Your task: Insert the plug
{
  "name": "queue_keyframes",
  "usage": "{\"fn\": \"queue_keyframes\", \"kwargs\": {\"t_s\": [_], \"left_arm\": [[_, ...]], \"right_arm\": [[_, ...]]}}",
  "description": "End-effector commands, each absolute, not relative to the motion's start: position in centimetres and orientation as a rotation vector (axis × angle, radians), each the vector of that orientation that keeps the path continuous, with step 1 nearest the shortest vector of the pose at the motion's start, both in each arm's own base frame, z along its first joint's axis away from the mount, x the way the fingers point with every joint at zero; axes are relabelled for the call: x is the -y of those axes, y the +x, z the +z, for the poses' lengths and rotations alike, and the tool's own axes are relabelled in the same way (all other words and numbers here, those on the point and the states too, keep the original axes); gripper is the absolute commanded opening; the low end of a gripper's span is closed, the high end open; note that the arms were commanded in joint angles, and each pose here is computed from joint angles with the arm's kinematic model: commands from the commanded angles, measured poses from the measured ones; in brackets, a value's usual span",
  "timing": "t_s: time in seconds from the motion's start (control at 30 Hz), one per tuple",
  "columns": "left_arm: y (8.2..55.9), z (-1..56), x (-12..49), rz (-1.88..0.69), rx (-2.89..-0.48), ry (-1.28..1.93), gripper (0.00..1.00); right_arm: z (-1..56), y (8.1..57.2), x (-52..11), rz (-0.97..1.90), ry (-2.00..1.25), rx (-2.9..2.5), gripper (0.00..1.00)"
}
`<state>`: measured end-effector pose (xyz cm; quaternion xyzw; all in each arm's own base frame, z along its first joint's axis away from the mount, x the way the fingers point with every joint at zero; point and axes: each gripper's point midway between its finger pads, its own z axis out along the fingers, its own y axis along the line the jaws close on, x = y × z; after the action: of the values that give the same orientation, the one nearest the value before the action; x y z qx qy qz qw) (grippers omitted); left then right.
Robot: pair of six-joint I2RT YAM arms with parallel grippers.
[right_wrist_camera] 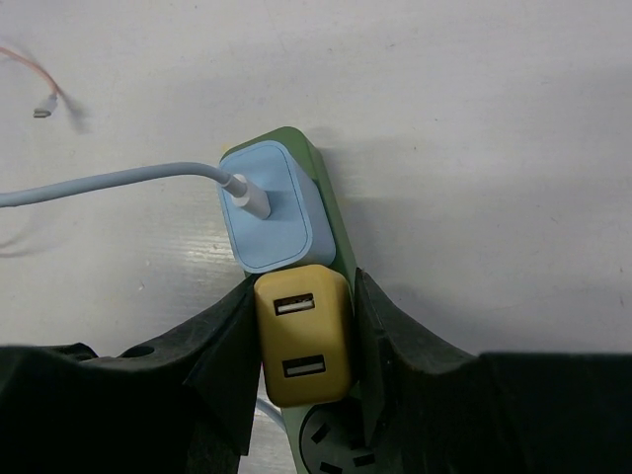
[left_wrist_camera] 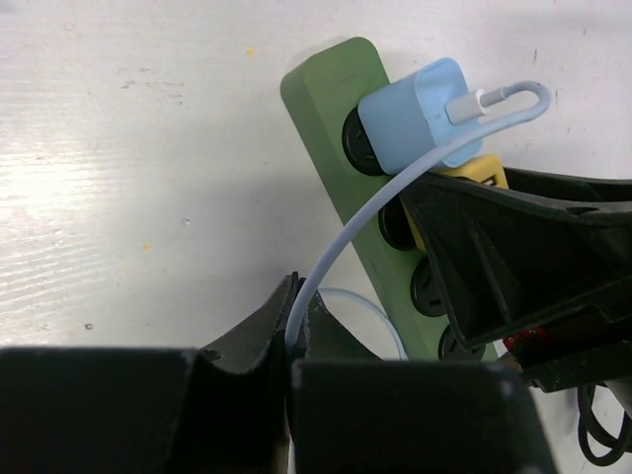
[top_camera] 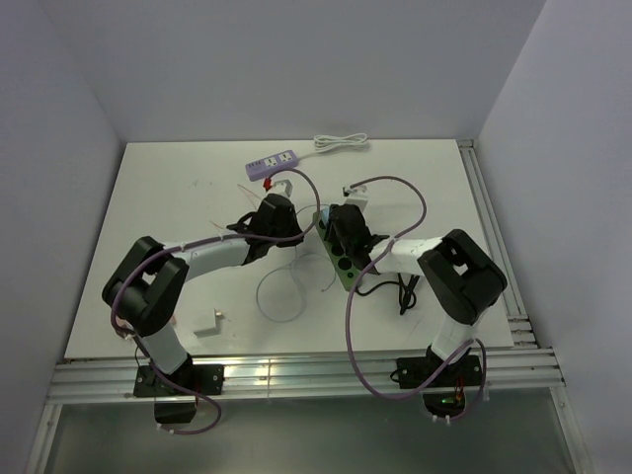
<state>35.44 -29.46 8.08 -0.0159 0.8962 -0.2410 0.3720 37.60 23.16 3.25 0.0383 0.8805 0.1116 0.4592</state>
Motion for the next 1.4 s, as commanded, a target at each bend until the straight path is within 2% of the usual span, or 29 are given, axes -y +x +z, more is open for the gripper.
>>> {"fn": "queue_keyframes", "kwargs": {"t_s": [0.0,0.1,0.2,0.23,0.37,0.4,0.47,0.57,0.77,0.8,1.0,1.13,1.17,1.2,1.37], "left_arm": [[36.5,10.3,29.7,-0.643,-2.243,-0.021,0.07],[36.6,10.6,29.9,-0.66,-2.238,-0.02,0.09],[37.0,11.0,30.2,-0.673,-2.237,-0.02,0.12],[37.0,11.0,30.1,-0.674,-2.24,-0.02,0.13],[37.2,11.1,30.2,-0.685,-2.249,-0.03,0.2],[37.3,11.2,30.1,-0.685,-2.247,-0.034,0.23],[37.5,11.2,29.9,-0.688,-2.248,-0.045,0.25],[37.8,11.2,29.6,-0.696,-2.249,-0.056,0.3],[38.1,11.8,29.2,-0.708,-2.239,-0.073,0.47],[38.0,11.8,29.1,-0.708,-2.239,-0.073,0.53],[37.2,12.6,29.2,-0.753,-2.234,-0.068,0.74],[36.7,13.4,29.2,-0.785,-2.221,-0.07,0.78],[36.5,13.5,29.1,-0.788,-2.223,-0.07,0.86],[36.3,13.6,29.1,-0.79,-2.224,-0.07,0.99],[34.7,15.7,28.8,-0.847,-2.194,-0.042,0.99]], "right_arm": [[-10.3,21.5,-18.4,0.056,0.013,-2.835,0.0],[-8.7,22.5,-18.7,0.067,0.019,-2.749,0.0],[-5.5,25.1,-20.1,0.099,-0.019,-2.646,0.16],[-4.7,25.5,-19.8,0.058,-0.037,-2.641,0.18],[-1.3,28.9,-22.6,0.124,-0.073,-2.556,0.41],[-0.8,29.4,-22.7,0.118,-0.074,-2.537,0.51],[0.3,30.4,-23.2,0.125,-0.081,-2.504,0.62],[2.0,31.3,-24.0,0.151,-0.095,-2.471,0.69],[4.6,31.7,-24.0,0.179,-0.091,-2.419,0.77],[5.2,31.7,-24.0,0.194,-0.088,-2.408,0.77],[7.5,31.0,-23.3,0.23,-0.092,-2.37,0.78],[8.5,31.5,-22.9,0.235,-0.111,-2.36,0.81],[8.7,31.7,-22.8,0.234,-0.111,-2.361,0.81],[8.7,31.9,-22.6,0.234,-0.113,-2.365,0.81],[9.3,31.8,-21.2,0.189,-0.089,-2.393,0.79]]}}
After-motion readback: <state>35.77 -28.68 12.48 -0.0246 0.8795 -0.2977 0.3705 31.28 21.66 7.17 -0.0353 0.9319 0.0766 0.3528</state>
